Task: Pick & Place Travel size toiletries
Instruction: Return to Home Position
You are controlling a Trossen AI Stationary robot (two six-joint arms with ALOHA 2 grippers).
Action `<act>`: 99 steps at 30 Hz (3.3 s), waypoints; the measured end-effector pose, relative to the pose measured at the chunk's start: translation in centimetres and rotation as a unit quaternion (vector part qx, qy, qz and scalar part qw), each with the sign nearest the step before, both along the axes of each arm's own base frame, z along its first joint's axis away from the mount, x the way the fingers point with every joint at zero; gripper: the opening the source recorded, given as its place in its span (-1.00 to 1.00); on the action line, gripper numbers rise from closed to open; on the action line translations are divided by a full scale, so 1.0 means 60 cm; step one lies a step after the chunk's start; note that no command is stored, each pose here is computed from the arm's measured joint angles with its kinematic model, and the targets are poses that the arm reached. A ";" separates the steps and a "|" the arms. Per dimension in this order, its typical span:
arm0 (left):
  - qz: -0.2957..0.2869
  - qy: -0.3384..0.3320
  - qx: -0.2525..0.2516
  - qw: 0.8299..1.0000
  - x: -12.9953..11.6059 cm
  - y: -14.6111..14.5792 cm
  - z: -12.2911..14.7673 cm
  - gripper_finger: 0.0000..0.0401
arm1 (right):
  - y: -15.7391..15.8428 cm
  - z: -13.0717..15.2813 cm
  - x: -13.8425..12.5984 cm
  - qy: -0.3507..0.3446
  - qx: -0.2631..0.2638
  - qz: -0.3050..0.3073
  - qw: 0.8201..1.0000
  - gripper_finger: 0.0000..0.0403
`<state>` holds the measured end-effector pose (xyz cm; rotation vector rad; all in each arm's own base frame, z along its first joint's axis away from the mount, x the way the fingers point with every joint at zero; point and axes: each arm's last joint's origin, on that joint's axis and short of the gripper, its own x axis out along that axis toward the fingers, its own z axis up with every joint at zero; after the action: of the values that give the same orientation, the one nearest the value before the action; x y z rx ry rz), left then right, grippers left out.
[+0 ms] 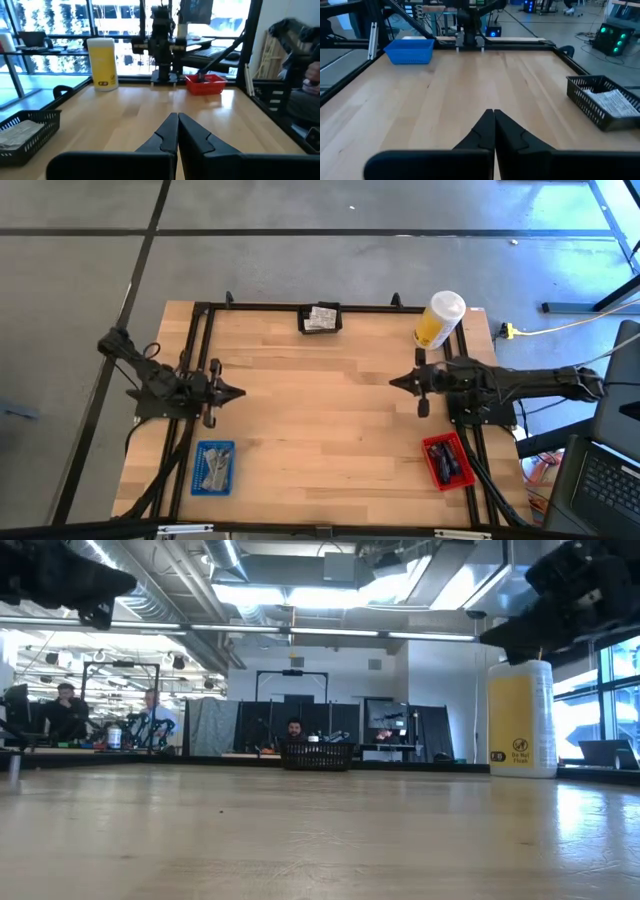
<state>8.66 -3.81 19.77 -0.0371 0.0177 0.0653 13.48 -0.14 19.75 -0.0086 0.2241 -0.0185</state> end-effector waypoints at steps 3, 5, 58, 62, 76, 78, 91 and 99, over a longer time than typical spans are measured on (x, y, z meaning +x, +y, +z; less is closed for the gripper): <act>0.001 -0.002 -0.002 1.000 -0.010 0.007 -0.002 -0.99 | 0.000 -0.013 -0.014 -0.013 -0.002 0.000 1.000 -1.00; 0.008 0.008 0.000 1.000 -0.015 0.011 -0.008 -0.99 | 0.000 -0.020 -0.023 -0.015 -0.003 -0.003 1.000 -1.00; 0.069 0.052 0.037 0.996 -0.019 0.019 -0.025 -0.99 | -0.008 -0.071 -0.046 0.044 0.026 -0.101 0.994 -0.52; 0.069 0.052 0.037 0.996 -0.019 0.019 -0.025 -0.99 | -0.008 -0.071 -0.046 0.044 0.026 -0.100 0.994 -0.48; 0.069 0.051 0.037 0.996 -0.019 0.019 -0.024 -0.99 | -0.008 -0.071 -0.046 0.044 0.026 -0.100 0.994 -0.35; 0.069 0.052 0.037 0.996 -0.019 0.019 -0.024 -0.99 | -0.008 -0.071 -0.046 0.044 0.026 -0.100 0.994 -0.33; 0.070 0.051 0.037 0.996 -0.019 0.019 -0.024 -0.99 | -0.008 -0.071 -0.046 0.044 0.026 -0.100 0.994 -0.24; 0.069 0.051 0.037 0.996 -0.019 0.019 -0.024 -0.99 | -0.008 -0.071 -0.046 0.044 0.026 -0.101 0.994 -0.19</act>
<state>7.54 -2.68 18.33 0.0393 0.1154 0.2067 10.70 -0.64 15.51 0.0646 0.3121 -0.2136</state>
